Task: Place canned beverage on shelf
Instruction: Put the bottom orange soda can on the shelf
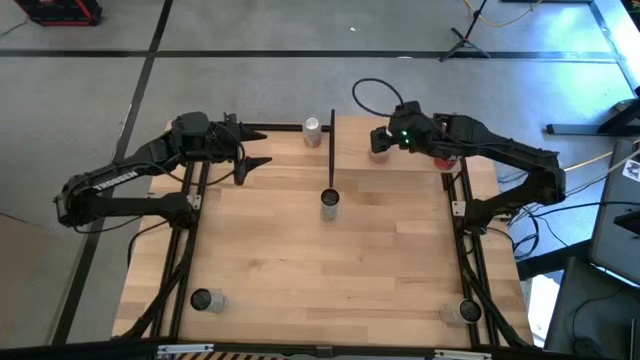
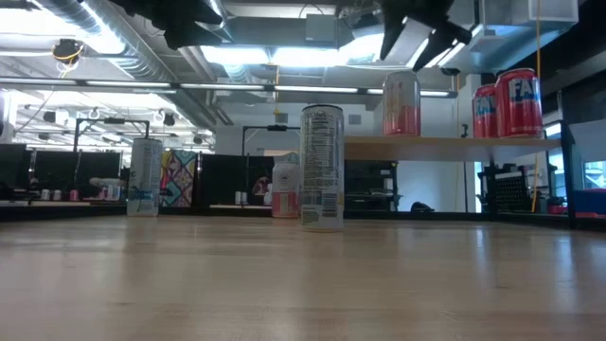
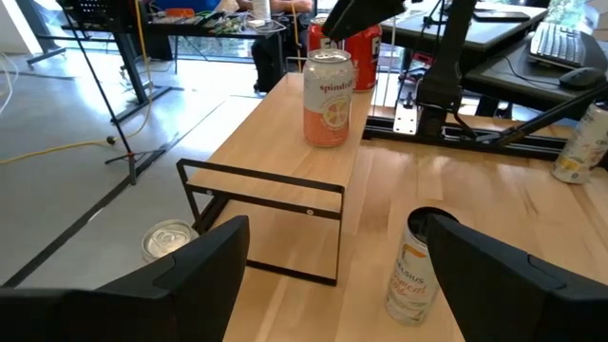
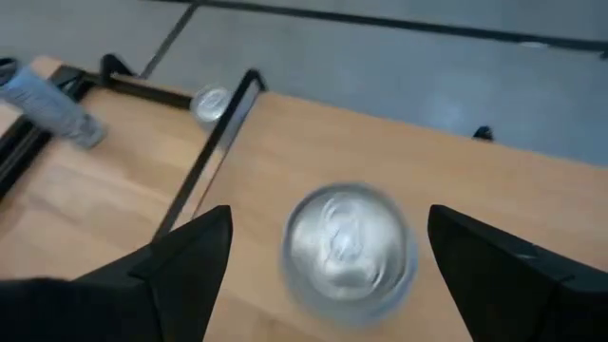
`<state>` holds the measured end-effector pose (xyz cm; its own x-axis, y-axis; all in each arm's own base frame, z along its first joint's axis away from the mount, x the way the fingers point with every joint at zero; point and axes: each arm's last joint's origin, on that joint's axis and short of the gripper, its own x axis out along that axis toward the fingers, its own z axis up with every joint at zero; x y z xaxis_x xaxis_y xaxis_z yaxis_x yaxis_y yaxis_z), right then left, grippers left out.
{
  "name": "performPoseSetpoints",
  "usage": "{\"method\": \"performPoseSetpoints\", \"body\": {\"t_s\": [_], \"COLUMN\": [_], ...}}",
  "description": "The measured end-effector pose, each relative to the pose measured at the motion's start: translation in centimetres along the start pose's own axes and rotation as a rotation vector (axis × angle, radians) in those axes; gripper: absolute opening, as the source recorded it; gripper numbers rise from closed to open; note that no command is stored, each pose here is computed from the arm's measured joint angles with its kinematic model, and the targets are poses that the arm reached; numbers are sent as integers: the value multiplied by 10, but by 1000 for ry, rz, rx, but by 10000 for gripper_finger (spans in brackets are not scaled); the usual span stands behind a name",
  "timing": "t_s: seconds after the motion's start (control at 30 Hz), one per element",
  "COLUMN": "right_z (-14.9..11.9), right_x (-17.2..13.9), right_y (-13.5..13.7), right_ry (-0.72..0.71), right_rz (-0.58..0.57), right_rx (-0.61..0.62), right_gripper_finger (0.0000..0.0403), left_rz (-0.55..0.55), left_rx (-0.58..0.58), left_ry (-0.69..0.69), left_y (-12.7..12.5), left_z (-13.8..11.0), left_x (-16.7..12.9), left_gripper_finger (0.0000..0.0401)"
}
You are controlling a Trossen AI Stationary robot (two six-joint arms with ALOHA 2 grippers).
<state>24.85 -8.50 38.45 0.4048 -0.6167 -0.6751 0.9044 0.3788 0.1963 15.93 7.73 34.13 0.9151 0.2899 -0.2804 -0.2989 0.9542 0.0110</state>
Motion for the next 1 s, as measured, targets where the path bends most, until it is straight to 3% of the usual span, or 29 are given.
{"method": "performPoseSetpoints", "body": {"t_s": [0.43,0.73,0.93,1.0], "right_z": [-8,-15,-16,-16], "right_x": [35,39,37,34], "right_y": [12,10,8,7], "right_ry": [89,186,205,206], "right_rz": [-64,-85,-78,-69], "right_rx": [-106,-117,-126,-131], "right_gripper_finger": [342,339,257,250], "left_rz": [5,18,18,18], "left_rx": [1,1,3,3], "left_ry": [0,1,1,1], "left_y": [0,1,1,0], "left_z": [0,0,0,0], "left_x": [0,0,0,0], "left_gripper_finger": [309,309,309,309]}}
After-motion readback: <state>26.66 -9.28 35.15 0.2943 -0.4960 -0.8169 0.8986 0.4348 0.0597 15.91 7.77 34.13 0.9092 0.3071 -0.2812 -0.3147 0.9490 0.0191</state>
